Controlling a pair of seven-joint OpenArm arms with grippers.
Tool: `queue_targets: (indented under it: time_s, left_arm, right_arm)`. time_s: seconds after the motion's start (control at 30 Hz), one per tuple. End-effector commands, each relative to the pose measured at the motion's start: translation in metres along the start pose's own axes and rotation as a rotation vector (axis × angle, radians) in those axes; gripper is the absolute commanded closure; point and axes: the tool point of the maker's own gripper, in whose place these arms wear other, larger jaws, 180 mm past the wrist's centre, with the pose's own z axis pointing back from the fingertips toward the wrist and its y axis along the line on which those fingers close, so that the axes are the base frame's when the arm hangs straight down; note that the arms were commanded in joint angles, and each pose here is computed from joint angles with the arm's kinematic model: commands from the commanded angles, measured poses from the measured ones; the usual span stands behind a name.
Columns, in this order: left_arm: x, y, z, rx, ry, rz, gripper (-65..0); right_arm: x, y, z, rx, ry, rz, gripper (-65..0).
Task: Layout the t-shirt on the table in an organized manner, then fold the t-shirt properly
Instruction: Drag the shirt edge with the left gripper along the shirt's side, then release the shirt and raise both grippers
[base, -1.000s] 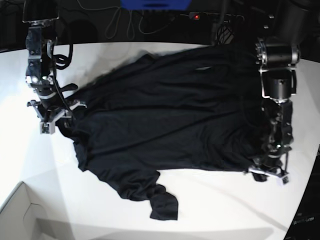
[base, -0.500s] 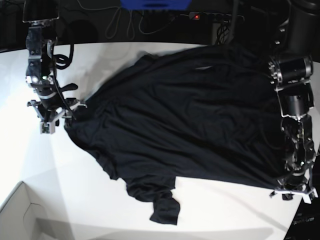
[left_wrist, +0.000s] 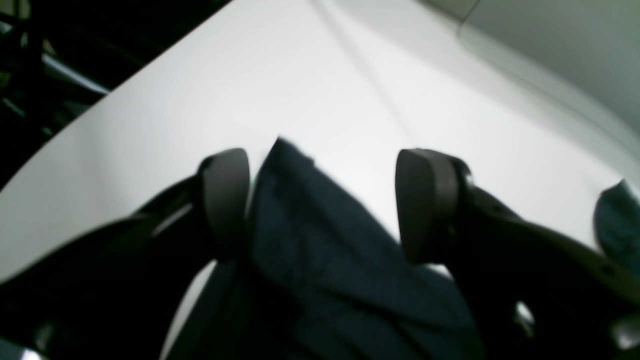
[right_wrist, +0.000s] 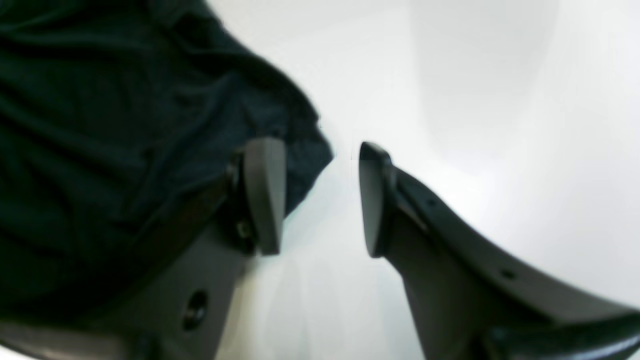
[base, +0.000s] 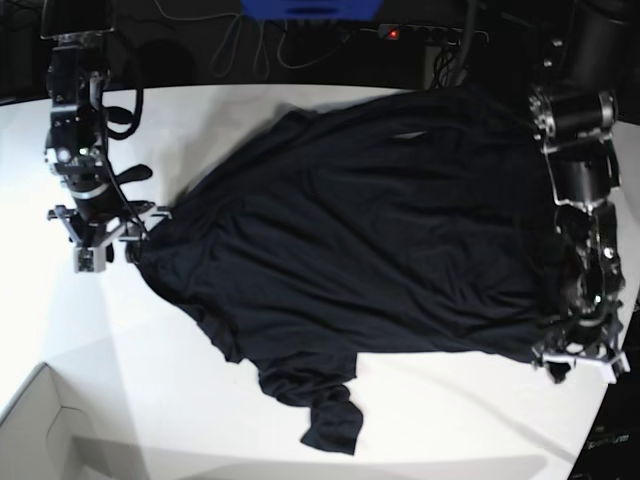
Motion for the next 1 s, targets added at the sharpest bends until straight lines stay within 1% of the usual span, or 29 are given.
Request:
queue_targets:
  time_s: [0.0, 0.03, 0.1, 0.2, 0.3, 0.37, 0.43, 0.5, 0.57, 0.6, 0.7, 0.77, 0.83, 0.9, 0.97]
  left_arm:
    - [0.022, -0.019, 0.007, -0.053, -0.079, 0.000, -44.4]
    - [0.015, -0.025, 0.017, -0.076, -0.084, -0.003, -44.4]
    - [-0.004, -0.037, 0.034, -0.113, -0.078, -0.007, -44.4]
    - [-0.042, -0.049, 0.053, -0.143, -0.025, -0.011, -44.4]
    - [-0.080, -0.034, 0.067, -0.119, 0.047, -0.017, -44.4]
    - [-0.099, -0.021, 0.075, -0.099, 0.087, -0.029, -44.4]
    - [-0.114, -0.004, 0.084, -0.077, 0.121, -0.055, -44.4]
    - [-0.119, 0.012, 0.089, -0.058, 0.138, -0.084, -44.4]
    - [-0.126, 0.025, 0.094, -0.044, 0.159, -0.102, -44.4]
    - [-0.131, 0.029, 0.097, -0.039, 0.171, -0.108, -44.4]
    - [-0.133, 0.045, 0.103, -0.020, 0.185, -0.142, -44.4]
    - [-0.134, 0.049, 0.105, -0.017, 0.191, -0.150, -44.4]
    - [-0.131, 0.051, 0.105, -0.015, 0.186, -0.159, -44.4]
    - [-0.132, 0.054, 0.106, -0.012, 0.188, -0.164, -44.4]
    - [-0.124, 0.064, 0.105, 0.012, 0.172, -0.156, -44.4]
  right_arm:
    - [0.029, -0.002, -0.003, -0.002, -0.082, 0.005, -25.2]
    - [0.030, 0.003, -0.006, 0.021, -0.083, 0.014, -25.2]
    - [0.036, 0.020, -0.015, 0.097, -0.086, 0.052, -24.9]
    - [0.042, 0.045, -0.031, 0.192, -0.079, 0.102, -24.8]
    - [0.049, 0.064, -0.057, 0.271, -0.053, 0.147, -24.6]
    - [0.052, 0.068, -0.074, 0.289, -0.026, 0.161, -23.4]
    - [0.049, 0.067, -0.089, 0.285, 0.007, 0.156, -18.6]
    - [0.037, 0.070, -0.102, 0.288, 0.061, 0.136, -11.1]
    - [0.025, 0.065, -0.112, 0.275, 0.111, 0.114, -2.3]
    - [0.017, 0.062, -0.114, 0.271, 0.134, 0.108, 0.0]
    - [-0.009, 0.061, -0.112, 0.270, 0.190, 0.099, 0.0]
    - [-0.020, 0.062, -0.106, 0.273, 0.204, 0.106, 0.0]
    - [-0.027, 0.064, -0.096, 0.282, 0.200, 0.115, 0.0]
    - [-0.034, 0.056, -0.081, 0.279, 0.189, 0.156, 0.0]
    - [-0.041, 0.057, -0.062, 0.292, 0.174, 0.185, 0.0]
